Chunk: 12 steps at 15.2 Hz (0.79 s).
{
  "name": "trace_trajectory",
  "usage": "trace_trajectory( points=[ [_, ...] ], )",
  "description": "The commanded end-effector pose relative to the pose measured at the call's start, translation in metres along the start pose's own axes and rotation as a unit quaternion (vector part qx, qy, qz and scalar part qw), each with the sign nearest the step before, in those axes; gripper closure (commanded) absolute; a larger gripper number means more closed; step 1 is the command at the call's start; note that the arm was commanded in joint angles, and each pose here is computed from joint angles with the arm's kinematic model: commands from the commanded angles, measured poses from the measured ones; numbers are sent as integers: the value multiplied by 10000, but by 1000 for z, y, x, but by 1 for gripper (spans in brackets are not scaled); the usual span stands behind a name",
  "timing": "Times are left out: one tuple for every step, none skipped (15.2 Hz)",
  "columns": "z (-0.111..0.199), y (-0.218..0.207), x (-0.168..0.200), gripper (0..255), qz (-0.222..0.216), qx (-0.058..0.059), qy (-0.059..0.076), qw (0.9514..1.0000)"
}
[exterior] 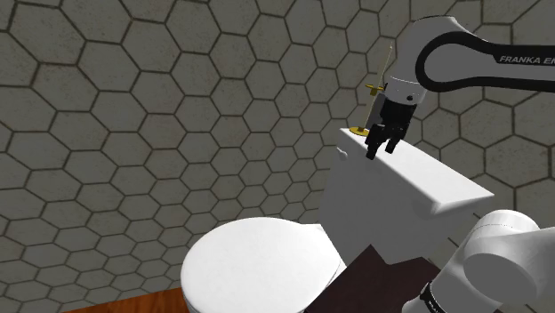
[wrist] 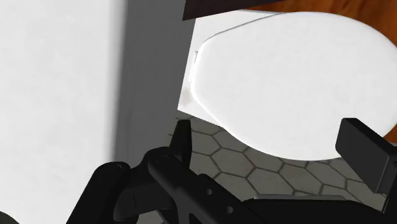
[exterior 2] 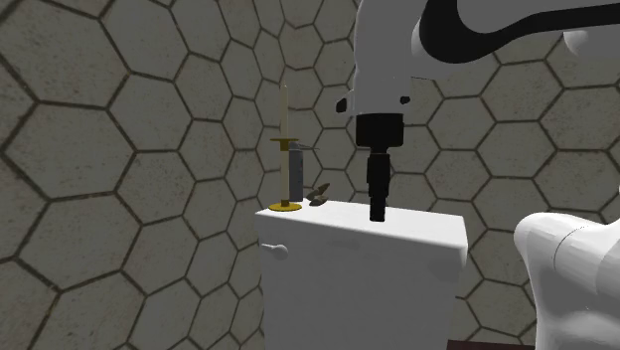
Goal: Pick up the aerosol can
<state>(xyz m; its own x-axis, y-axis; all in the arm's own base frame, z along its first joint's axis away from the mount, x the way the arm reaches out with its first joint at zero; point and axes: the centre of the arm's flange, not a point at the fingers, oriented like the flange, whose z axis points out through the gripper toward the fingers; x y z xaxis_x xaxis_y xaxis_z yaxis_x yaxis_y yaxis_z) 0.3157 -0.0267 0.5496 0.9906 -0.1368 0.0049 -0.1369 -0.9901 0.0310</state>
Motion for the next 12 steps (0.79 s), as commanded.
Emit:
trace_trajectory(
  points=[
    [0,0,0,0,0,0,0,10000],
    [-2,10,6,0,4,-19,35,10000],
    [-4,21,12,0,7,-37,70,10000],
    [-6,31,18,0,11,-56,104,9999],
    [-8,42,24,0,15,-75,139,9999],
    [-10,52,30,0,19,-93,174,9998],
    [-12,62,36,0,22,-112,209,9997],
    [-15,73,41,0,26,-131,243,9996],
    [-17,83,47,0,30,-150,278,9995],
    [-20,94,53,0,33,-168,313,9994],
    [-22,104,59,0,37,-187,348,9992],
    [-25,114,65,0,41,-206,382,9990]
  ],
)
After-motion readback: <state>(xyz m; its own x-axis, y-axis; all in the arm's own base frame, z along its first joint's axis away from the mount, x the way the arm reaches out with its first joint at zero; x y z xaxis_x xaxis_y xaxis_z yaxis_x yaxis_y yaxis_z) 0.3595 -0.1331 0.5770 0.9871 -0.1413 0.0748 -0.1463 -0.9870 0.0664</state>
